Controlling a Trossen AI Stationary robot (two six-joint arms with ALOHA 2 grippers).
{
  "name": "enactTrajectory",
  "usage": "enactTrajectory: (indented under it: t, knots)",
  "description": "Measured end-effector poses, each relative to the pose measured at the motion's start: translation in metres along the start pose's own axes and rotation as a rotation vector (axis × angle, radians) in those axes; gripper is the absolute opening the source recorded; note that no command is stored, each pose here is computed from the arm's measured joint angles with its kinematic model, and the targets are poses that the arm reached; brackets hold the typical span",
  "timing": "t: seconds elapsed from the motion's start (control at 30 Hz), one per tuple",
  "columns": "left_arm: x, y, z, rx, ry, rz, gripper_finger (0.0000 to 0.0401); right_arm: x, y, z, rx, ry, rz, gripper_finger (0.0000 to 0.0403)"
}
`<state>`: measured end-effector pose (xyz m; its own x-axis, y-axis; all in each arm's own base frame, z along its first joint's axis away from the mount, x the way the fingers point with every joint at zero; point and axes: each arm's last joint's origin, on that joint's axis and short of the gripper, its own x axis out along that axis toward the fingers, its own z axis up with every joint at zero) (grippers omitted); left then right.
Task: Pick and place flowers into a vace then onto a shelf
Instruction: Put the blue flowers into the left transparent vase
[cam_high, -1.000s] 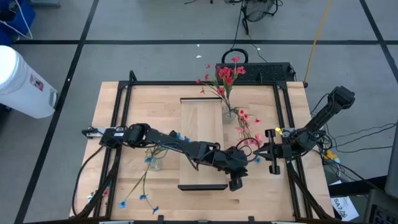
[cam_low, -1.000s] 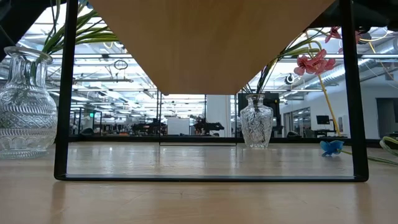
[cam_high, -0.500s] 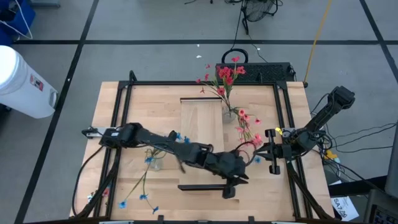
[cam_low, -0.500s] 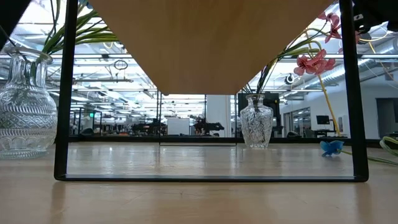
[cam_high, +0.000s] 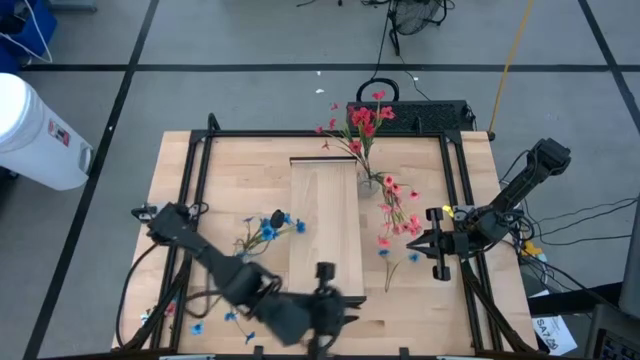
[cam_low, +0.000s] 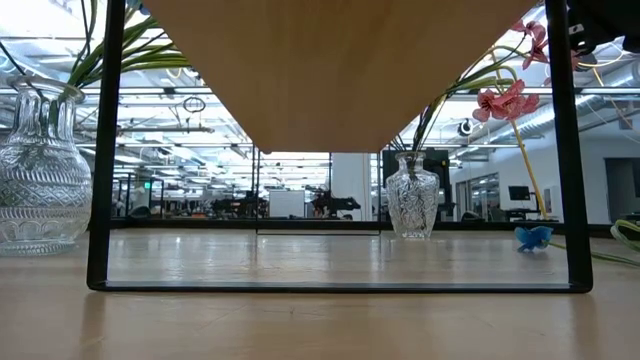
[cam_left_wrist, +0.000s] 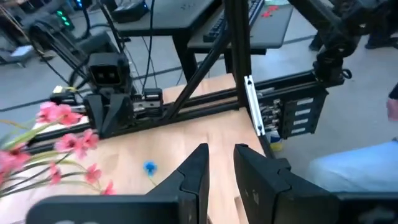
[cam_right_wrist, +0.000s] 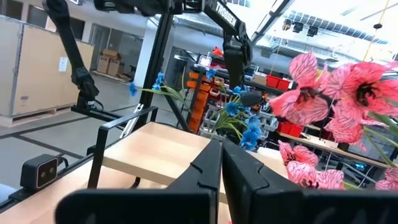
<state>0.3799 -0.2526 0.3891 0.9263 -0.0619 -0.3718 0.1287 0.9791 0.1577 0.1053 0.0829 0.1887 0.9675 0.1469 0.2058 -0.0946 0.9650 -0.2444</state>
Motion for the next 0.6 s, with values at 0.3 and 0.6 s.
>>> enactTrajectory:
  t: [0.3,0.6]
  knots:
    - [-0.043,-0.040,-0.006,0.076,0.027,0.118,0.0081,0.000,0.000,-0.001,-0.005,0.006,0.002,0.0008]
    - [-0.059,-0.077,-0.037,0.118,0.058,0.168,0.0081,0.000,0.000,-0.001,-0.005,0.006,0.003,0.0009]
